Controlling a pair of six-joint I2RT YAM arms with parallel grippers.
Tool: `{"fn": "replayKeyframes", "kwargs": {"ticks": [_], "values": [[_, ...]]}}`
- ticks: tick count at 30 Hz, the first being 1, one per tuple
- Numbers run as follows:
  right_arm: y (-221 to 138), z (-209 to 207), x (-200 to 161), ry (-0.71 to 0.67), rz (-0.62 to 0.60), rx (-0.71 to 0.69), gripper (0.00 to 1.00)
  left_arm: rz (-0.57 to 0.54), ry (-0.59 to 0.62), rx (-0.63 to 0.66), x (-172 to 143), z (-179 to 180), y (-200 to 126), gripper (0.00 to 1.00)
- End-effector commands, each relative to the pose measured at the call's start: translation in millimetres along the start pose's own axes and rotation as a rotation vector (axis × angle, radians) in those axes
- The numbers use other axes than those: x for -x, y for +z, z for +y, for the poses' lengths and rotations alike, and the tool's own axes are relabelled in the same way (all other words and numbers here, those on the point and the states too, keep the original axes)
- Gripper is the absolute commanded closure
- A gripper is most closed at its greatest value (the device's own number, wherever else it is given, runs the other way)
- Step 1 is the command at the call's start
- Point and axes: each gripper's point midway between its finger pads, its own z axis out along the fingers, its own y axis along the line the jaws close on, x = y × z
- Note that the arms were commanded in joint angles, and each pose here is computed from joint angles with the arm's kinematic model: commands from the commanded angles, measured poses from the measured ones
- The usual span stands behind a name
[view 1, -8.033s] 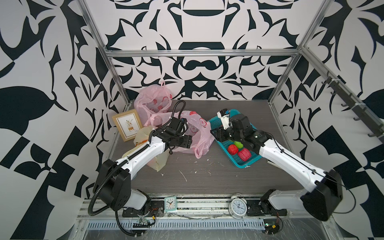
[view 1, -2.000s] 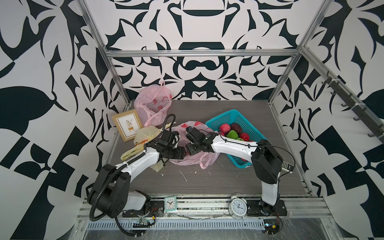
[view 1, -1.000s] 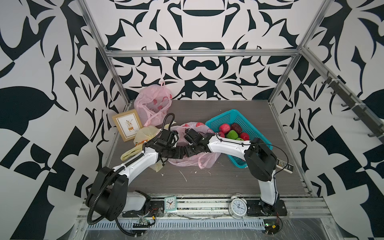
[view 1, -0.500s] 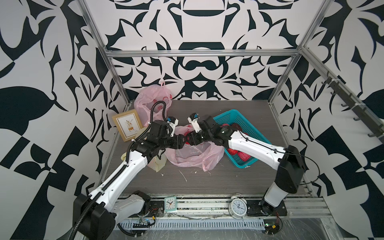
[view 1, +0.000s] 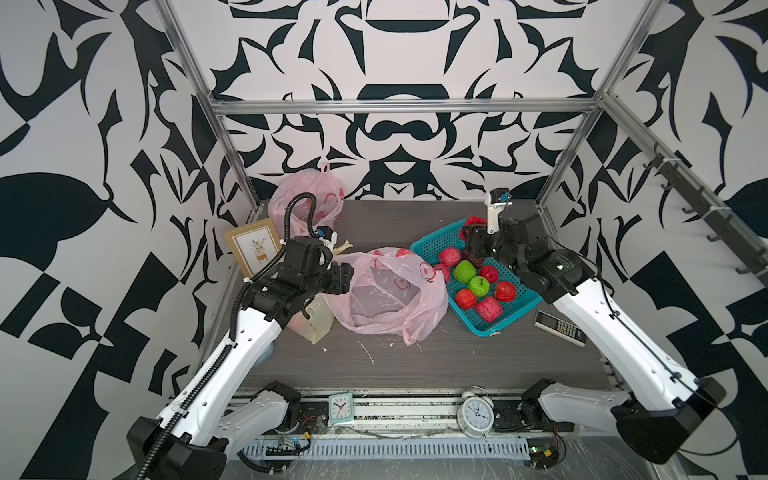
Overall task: Untie the knot of a plastic bag & take out the apple
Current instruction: Place the apple in the basket.
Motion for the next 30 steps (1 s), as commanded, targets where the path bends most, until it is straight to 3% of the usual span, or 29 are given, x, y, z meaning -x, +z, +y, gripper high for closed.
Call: {"fn": "replayKeyframes", "kwargs": {"ticks": [1,6,15,19,24,30], "values": [[16.4,-56.6,-68.0,-0.068,0.234,-0.222,0.56,0.086,-0.015,0.056,-17.5,17.1,0.0,0.25],[40.8,-77.7,-115.2,-0.031,0.390,-0.234,0.56,0.106,-0.062,0.030,-22.3,23.2,13.1,0.23],[76.7,-76.0,-152.5,0.016,0.506,-0.152,0.54,0.120,-0.075,-0.039,-27.8,13.6,28.5,0.23],[86.0,-72.0,-155.5,0.024,0.514,-0.127,0.47,0.118,-0.073,-0.048,-26.5,12.1,30.8,0.23],[91.9,-64.3,-152.0,0.016,0.533,-0.081,0.28,0.099,-0.070,-0.082,-18.7,6.0,33.3,0.23],[66.4,-31.7,-107.1,0.044,0.398,0.113,0.20,0.102,-0.068,-0.106,-11.4,1.4,40.1,0.24]]}}
